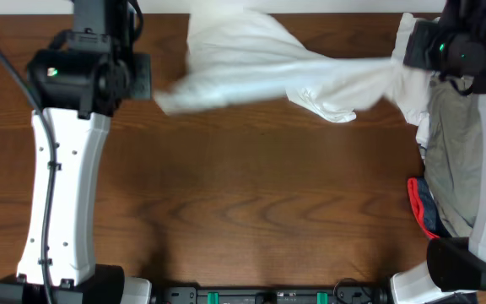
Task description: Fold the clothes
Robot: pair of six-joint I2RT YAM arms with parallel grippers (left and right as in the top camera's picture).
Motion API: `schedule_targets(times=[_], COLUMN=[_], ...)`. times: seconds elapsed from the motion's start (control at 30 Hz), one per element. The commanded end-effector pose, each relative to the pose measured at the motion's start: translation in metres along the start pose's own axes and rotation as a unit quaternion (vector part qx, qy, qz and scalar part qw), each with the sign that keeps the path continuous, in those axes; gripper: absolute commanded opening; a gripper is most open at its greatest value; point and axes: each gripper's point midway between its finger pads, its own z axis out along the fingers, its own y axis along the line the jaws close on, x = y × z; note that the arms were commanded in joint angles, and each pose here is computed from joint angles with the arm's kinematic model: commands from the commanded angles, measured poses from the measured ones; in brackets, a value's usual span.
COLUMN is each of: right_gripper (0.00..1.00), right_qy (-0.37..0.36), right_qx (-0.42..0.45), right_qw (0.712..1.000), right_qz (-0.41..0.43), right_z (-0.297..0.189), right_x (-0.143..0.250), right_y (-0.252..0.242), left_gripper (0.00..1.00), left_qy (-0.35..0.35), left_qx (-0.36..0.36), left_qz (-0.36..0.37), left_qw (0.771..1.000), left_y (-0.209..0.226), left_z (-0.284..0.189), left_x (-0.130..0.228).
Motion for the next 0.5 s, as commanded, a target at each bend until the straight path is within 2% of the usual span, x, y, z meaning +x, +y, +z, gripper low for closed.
schedule_targets(times=[0.0,0.13,0.23,0.33,0.47], right_gripper=[0.01,0.01,0.01,0.01,0.01], right_qy=[0.043,0.097,0.104,0.103,0.101], right_qx=[0.031,0.104,0.107,0.104,0.103], right_qw=[0.999,0.99,0.989,0.989,0.989], right_qz=[-0.004,-0.008,-0.01,-0.011,-0.011], right_z=[-0.001,0.002,0.004,0.004,0.004], right_x=[0.024,0.051,0.054,0.054,0.053], right_y=[-0.011,-0.038,-0.039,-0.038,-0.037], left_gripper=[0.06,0.06,0.06,0.06,0.06], left_qy=[0.045,0.079,0.088,0.09,0.092], left_qx=[-0.026,-0.045,-0.042,-0.001,0.098], left_qz=[0.0,-0.01,-0.016,-0.019,-0.016], left_qw=[0.999,0.996,0.995,0.996,0.991], left_y=[0.007,0.014,0.012,-0.002,-0.037], left_z=[0.015,0.035,0.043,0.045,0.041], left_x=[0.024,0.044,0.049,0.049,0.049])
